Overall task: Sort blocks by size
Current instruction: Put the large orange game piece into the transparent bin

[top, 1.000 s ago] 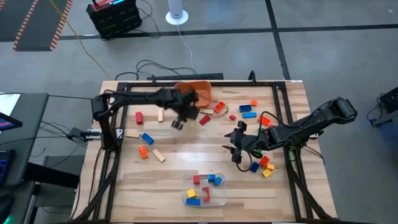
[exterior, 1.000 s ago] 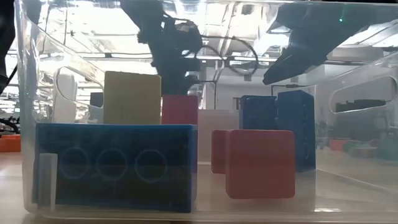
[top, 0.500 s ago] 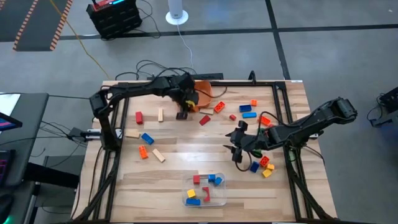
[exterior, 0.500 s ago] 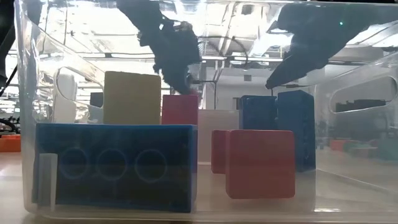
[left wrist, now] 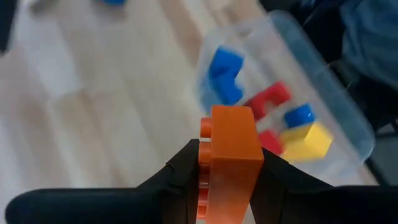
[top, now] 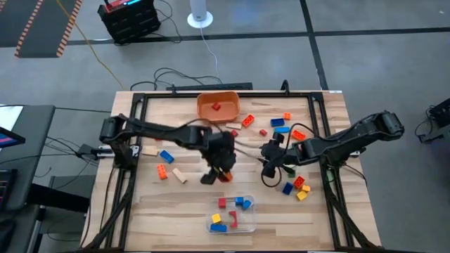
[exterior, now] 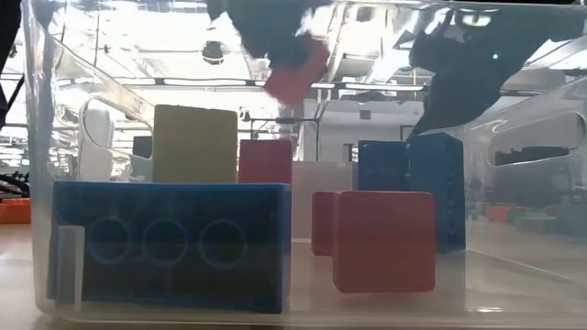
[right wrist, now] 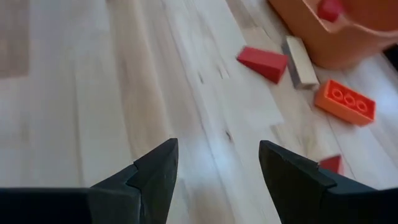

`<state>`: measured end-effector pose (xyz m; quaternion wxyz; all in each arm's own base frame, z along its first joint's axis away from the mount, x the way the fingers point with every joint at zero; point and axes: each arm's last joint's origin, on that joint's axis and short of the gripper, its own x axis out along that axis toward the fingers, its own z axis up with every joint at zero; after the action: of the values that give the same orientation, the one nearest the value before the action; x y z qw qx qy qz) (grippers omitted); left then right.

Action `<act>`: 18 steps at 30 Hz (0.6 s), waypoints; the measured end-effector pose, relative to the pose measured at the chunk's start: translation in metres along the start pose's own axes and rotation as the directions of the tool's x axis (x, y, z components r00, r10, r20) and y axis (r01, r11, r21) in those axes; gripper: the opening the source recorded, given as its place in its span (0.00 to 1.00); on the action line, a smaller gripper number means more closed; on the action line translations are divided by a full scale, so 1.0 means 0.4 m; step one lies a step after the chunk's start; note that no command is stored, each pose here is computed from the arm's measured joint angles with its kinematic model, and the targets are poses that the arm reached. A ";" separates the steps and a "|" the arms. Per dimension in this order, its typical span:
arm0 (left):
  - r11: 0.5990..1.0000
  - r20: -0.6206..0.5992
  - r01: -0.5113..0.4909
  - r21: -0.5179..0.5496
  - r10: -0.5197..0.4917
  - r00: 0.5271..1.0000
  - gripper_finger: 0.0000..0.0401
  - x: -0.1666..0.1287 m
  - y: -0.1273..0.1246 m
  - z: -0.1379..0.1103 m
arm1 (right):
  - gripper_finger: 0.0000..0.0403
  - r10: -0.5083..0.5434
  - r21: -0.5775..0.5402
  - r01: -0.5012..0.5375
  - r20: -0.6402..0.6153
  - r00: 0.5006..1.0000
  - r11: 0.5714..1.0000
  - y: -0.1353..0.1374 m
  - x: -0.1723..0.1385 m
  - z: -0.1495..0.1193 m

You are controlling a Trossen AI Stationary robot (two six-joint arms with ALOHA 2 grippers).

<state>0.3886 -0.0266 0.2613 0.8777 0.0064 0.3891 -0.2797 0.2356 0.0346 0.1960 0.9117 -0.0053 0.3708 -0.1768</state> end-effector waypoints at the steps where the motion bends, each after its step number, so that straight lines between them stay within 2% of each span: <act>1: 1.000 0.023 0.005 0.003 -0.005 1.000 0.23 0.010 -0.018 0.012 | 0.63 -0.007 0.004 0.007 -0.008 1.000 1.000 -0.004 0.002 -0.001; 6: 0.999 0.099 -0.030 -0.017 0.031 0.995 0.24 0.065 -0.091 0.050 | 0.63 -0.038 0.010 0.038 -0.049 0.998 0.999 -0.021 0.008 -0.007; 12: 0.997 0.050 -0.011 -0.079 0.015 0.999 0.27 0.140 -0.132 0.035 | 0.63 -0.096 0.065 0.107 -0.154 0.983 0.992 -0.059 0.015 -0.026; 18: 0.990 -0.030 -0.002 -0.138 -0.002 1.000 0.30 0.204 -0.131 0.002 | 0.63 -0.074 0.153 0.119 -0.271 0.960 0.981 -0.100 0.028 -0.041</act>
<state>0.4074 -0.1108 0.2167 0.8701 -0.0502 0.4205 -0.2522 0.2191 -0.0046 0.1822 0.8417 0.0769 0.4720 -0.2509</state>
